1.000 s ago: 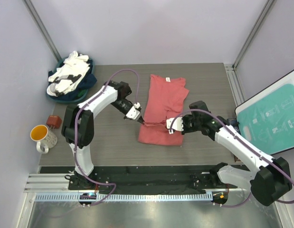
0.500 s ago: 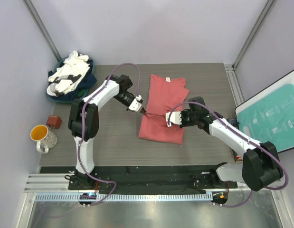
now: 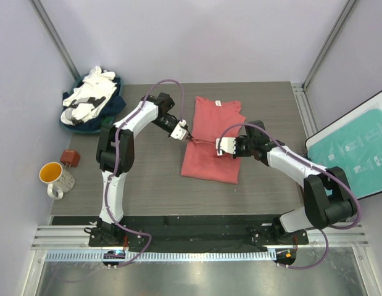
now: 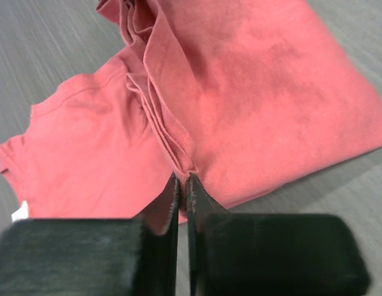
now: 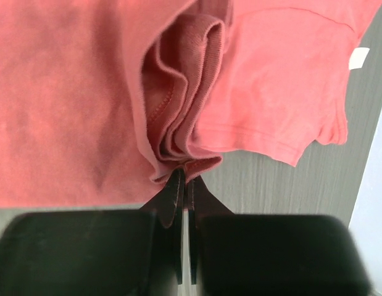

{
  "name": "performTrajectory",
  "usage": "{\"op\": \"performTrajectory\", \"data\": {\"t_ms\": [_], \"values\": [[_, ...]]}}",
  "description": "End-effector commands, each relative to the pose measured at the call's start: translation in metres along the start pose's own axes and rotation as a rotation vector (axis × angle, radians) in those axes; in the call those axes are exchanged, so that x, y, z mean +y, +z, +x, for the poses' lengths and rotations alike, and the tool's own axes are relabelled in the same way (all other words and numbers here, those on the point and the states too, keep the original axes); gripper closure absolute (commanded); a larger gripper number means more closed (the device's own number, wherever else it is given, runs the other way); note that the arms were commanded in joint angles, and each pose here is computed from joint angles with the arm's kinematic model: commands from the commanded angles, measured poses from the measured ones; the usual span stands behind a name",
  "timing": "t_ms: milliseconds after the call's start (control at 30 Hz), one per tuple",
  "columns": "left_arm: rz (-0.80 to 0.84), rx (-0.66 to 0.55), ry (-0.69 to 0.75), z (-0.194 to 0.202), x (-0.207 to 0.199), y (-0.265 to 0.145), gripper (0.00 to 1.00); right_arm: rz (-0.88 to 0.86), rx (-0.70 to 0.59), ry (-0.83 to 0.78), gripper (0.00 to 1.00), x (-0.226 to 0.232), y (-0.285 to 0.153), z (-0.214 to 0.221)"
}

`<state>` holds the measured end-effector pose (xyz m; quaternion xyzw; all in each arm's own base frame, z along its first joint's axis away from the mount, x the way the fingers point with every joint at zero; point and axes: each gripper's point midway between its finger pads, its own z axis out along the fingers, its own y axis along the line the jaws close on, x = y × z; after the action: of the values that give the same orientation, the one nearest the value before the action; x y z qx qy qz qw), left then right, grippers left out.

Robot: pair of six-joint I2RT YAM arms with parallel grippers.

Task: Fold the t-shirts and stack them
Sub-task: Fold the folded rectangular tshirt in 1/3 of the way

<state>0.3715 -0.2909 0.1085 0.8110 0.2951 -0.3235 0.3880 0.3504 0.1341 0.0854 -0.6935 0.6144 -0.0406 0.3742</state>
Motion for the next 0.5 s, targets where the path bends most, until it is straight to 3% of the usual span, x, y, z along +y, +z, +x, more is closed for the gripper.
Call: {"op": "performTrajectory", "data": {"t_ms": [0, 33, 100, 133, 167, 200, 233, 300, 333, 467], "values": [[-0.069, -0.010, 0.205, -0.002, 0.030, -0.008, 0.83, 0.168, -0.028, -0.001, 0.78, -0.052, 0.006, -0.008], [-0.071, -0.008, 0.204, 0.001, 0.029, -0.008, 0.72, 0.207, -0.014, 0.003, 0.70, -0.061, 0.006, -0.006], [-0.090, 0.004, 0.222, 0.004, 0.034, -0.011, 0.15, 0.272, -0.002, 0.019, 0.45, -0.073, 0.012, -0.002], [-0.095, 0.006, 0.209, 0.007, 0.032, -0.010, 0.00, 0.348, 0.025, 0.020, 0.36, -0.088, 0.009, 0.002], [-0.132, 0.024, 0.241, 0.010, 0.043, -0.013, 0.00, 0.387, 0.042, 0.035, 0.20, -0.094, 0.008, 0.006], [-0.169, 0.029, 0.198, 0.006, 0.049, -0.019, 0.00, 0.415, 0.063, 0.049, 0.18, -0.097, 0.010, 0.010], [-0.186, 0.027, 0.144, 0.012, 0.041, -0.016, 0.00, 0.483, 0.076, 0.051, 0.17, -0.109, 0.006, 0.012], [-0.294, 0.073, 0.254, 0.008, 0.070, -0.031, 0.00, 0.572, 0.171, 0.099, 0.16, -0.120, -0.002, 0.030], [-0.305, 0.070, 0.193, 0.015, 0.060, -0.026, 0.00, 0.623, 0.173, 0.112, 0.16, -0.128, -0.009, 0.031], [-0.355, 0.099, 0.240, 0.004, 0.069, -0.039, 0.00, 0.587, 0.154, 0.156, 0.16, -0.126, -0.019, 0.027]]}}
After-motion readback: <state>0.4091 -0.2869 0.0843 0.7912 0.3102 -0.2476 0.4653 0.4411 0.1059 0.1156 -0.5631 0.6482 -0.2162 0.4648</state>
